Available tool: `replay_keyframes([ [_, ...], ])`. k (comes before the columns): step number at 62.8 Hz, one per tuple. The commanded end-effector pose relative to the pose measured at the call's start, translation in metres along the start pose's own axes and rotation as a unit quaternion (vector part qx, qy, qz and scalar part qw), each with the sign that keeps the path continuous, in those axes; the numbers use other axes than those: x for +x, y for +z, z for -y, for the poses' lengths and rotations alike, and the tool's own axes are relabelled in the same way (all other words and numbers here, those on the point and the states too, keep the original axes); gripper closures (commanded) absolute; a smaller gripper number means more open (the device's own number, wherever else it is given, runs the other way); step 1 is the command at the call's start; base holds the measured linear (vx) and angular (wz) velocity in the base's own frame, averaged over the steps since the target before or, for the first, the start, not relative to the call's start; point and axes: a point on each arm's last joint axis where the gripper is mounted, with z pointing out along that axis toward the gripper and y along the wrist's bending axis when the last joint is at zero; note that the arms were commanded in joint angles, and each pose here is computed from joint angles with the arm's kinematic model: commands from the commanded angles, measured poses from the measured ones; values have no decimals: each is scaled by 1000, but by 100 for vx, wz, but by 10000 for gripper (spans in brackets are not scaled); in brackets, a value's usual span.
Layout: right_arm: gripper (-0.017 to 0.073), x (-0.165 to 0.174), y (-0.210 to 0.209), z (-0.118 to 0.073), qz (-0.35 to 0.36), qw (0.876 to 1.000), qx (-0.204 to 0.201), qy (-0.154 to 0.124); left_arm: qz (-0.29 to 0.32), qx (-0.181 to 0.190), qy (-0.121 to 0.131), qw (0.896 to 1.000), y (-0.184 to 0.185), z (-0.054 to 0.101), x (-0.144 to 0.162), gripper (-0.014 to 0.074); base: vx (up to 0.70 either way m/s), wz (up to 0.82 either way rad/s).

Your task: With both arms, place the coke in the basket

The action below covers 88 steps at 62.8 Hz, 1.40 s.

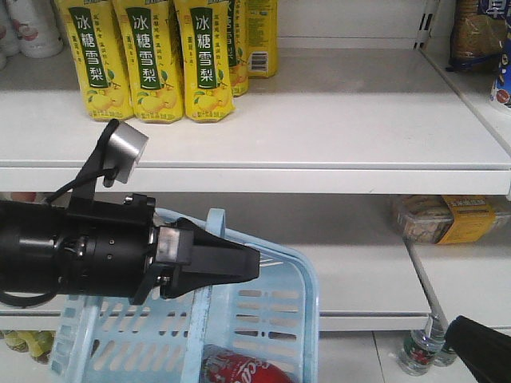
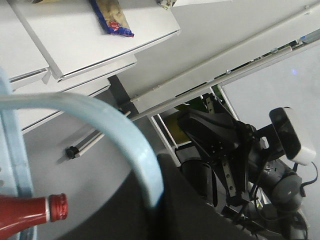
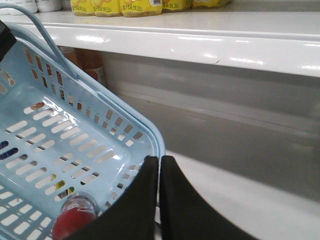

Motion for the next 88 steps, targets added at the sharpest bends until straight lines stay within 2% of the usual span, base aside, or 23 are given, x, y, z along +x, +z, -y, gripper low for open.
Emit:
replay_keyframes([
  [1, 564, -14, -1, 2, 40, 999, 15, -1, 31, 53, 0, 998, -9, 25, -7, 600, 0, 0],
  [21, 564, -14, -1, 2, 40, 999, 15, -1, 33, 52, -1, 998, -9, 25, -8, 600, 0, 0],
  [32, 564, -14, -1, 2, 40, 999, 15, -1, 43, 16, 12, 999, -9, 19, -8, 600, 0, 0],
  [36, 564, -14, -1, 2, 39, 999, 15, -1, 44, -6, 15, 999, -12, 18, -7, 600, 0, 0],
  [41, 564, -14, -1, 2, 39, 999, 15, -1, 40, -55, 20, 998, -18, 13, -3, 600, 0, 0],
  [44, 564, -14, -1, 2, 39, 999, 15, -1, 45, -80, 6, 996, -21, 10, 0, 600, 0, 0],
  [52, 564, -14, -1, 2, 39, 999, 15, -1, 83, -155, -8, 984, -38, 0, 10, 600, 0, 0],
  [58, 564, -14, -1, 2, 39, 999, 15, -1, 121, -183, -7, 976, -50, -6, 21, 600, 0, 0],
  [64, 564, -14, -1, 2, 39, 999, 15, -1, 162, -196, 13, 967, -63, -13, 37, 600, 0, 0],
  [74, 564, -14, -1, 2, 39, 999, 15, -1, 229, -217, 69, 946, -85, -27, 66, 600, 0, 0],
  [80, 564, -14, -1, 2, 39, 999, 15, -1, 245, -237, 103, 935, -93, -41, 85, 600, 0, 0],
  [88, 564, -14, -1, 2, 39, 999, 15, -1, 259, -256, 124, 923, -100, -60, 109, 600, 0, 0],
])
